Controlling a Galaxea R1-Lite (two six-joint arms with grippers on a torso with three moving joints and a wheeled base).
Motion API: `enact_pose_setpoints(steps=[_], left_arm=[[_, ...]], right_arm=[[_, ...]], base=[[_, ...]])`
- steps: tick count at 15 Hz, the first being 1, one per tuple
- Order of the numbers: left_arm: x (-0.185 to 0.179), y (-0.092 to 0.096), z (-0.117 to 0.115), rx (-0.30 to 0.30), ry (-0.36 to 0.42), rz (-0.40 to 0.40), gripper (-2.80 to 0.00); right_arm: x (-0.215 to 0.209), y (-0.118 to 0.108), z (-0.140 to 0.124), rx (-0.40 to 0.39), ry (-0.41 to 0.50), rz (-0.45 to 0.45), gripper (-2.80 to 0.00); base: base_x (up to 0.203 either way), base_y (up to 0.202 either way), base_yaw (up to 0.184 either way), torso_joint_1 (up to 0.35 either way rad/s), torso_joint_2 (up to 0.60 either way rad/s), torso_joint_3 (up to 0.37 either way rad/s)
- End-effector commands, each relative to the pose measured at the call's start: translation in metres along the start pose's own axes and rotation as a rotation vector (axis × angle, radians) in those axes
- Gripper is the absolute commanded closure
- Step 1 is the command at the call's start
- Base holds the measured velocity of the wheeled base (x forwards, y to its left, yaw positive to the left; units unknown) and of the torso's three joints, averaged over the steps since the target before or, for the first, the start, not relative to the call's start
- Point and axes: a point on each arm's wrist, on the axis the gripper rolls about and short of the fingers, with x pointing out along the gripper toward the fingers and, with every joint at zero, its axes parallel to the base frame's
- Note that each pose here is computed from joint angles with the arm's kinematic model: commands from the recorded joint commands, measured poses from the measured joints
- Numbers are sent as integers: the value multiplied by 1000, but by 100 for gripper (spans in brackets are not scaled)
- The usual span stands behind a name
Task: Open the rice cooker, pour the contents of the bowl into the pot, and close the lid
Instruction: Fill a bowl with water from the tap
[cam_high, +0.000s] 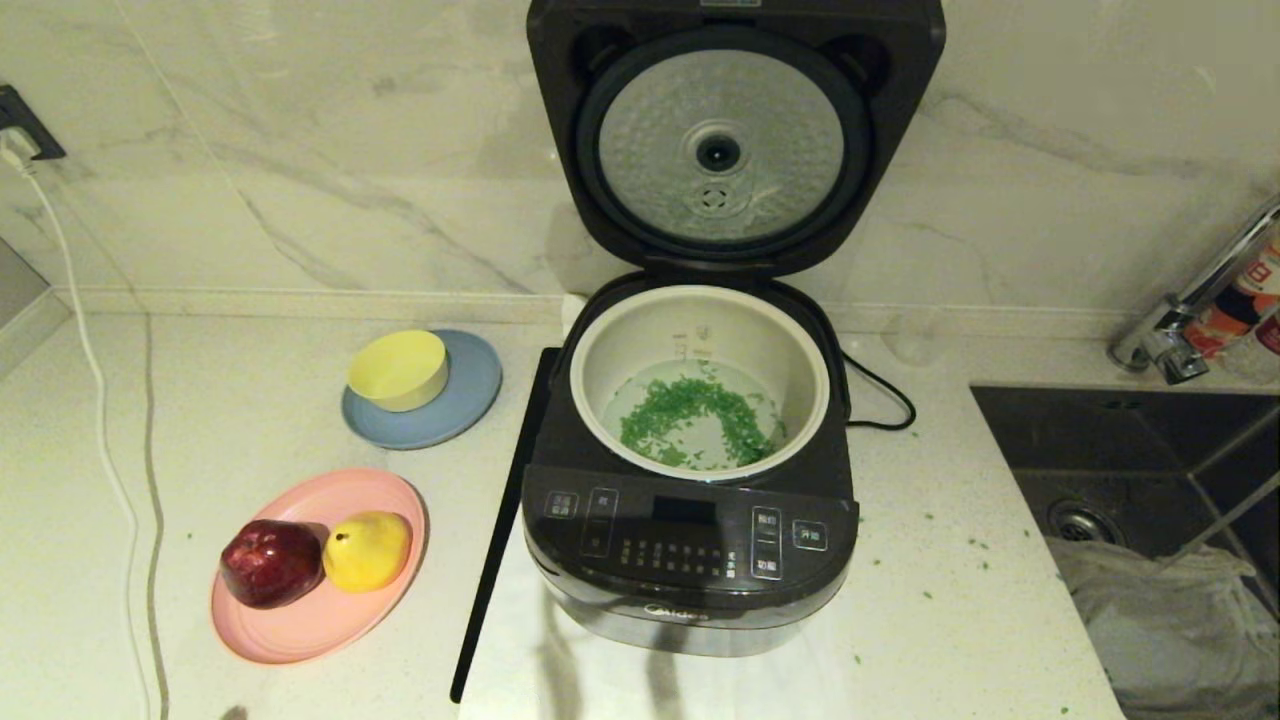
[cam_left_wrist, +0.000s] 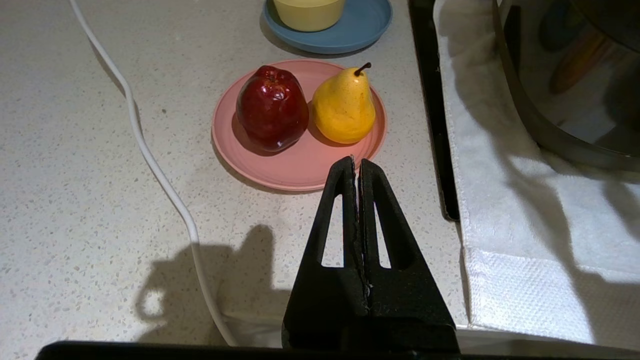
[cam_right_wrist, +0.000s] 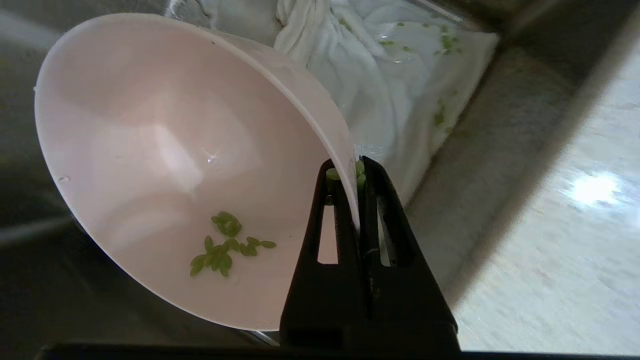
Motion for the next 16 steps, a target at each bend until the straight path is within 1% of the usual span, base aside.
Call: enact_pose_setpoints(steps=[1, 3, 8, 11, 16], left_arm=[[1, 0, -2, 0, 7, 0, 0], [1, 0, -2, 0, 7, 0, 0], [1, 0, -2, 0, 7, 0, 0], [1, 0, -2, 0, 7, 0, 0], [1, 0, -2, 0, 7, 0, 0]], right_arm=[[18, 0, 2, 21, 18, 0, 0], [23, 4, 3, 30, 42, 1, 0], [35, 16, 10, 86, 94, 18, 0], [47, 18, 16, 117, 120, 14, 0], [57, 21, 23, 137, 107, 23, 0]], base=[[0, 0, 0, 0, 0, 0], [0, 0, 0, 0, 0, 0], [0, 0, 0, 0, 0, 0], [0, 0, 0, 0, 0, 0], [0, 0, 0, 0, 0, 0]])
